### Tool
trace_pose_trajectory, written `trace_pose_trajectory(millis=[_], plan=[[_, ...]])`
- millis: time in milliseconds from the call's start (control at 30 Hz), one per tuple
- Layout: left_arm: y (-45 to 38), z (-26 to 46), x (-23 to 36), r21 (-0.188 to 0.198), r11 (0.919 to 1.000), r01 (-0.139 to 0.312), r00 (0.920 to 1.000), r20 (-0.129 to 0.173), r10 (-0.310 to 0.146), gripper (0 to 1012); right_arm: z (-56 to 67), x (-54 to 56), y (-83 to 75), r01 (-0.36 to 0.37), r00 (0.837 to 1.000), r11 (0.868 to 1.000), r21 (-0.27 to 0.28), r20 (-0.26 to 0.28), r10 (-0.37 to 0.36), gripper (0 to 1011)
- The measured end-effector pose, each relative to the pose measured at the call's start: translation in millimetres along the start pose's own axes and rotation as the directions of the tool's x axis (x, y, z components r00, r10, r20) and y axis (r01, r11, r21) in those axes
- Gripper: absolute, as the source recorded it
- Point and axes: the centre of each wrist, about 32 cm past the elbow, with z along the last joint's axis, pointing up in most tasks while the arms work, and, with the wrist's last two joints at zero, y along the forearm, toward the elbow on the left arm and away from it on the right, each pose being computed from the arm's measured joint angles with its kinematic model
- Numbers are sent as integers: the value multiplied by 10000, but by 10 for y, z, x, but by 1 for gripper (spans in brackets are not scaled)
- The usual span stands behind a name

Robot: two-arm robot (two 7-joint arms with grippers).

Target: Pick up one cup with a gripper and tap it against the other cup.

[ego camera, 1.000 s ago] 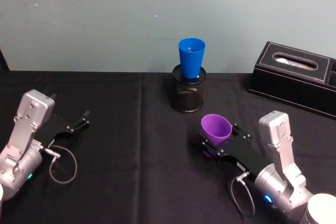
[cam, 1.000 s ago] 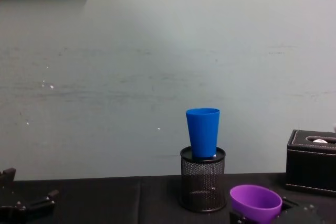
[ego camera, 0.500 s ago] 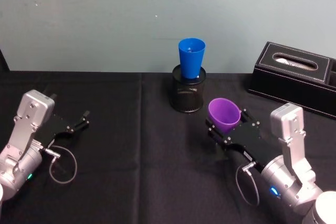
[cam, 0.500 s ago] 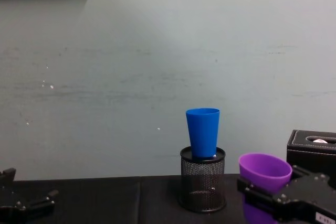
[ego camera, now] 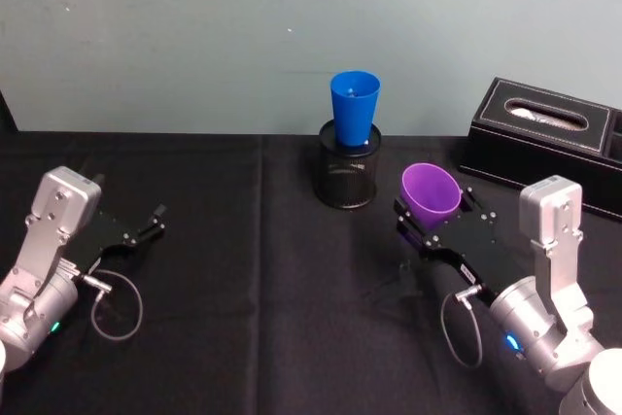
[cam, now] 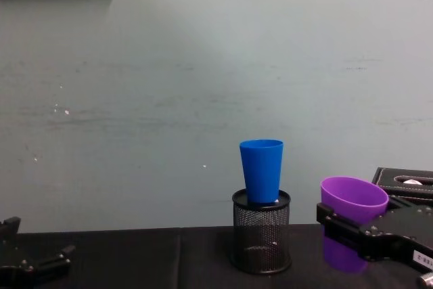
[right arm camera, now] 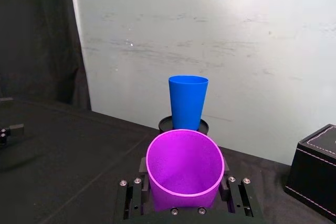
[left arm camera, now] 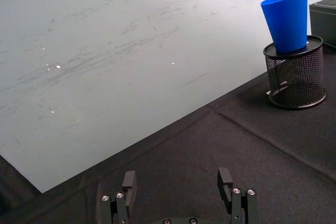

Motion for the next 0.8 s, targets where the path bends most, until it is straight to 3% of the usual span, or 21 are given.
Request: trace_pose_trajectory(millis=[800], plan=[[0,0,0,-1,10000,-1,10000,0,1,1011,-5,-1,0,-46,10000,10000,-8,7,46,729]])
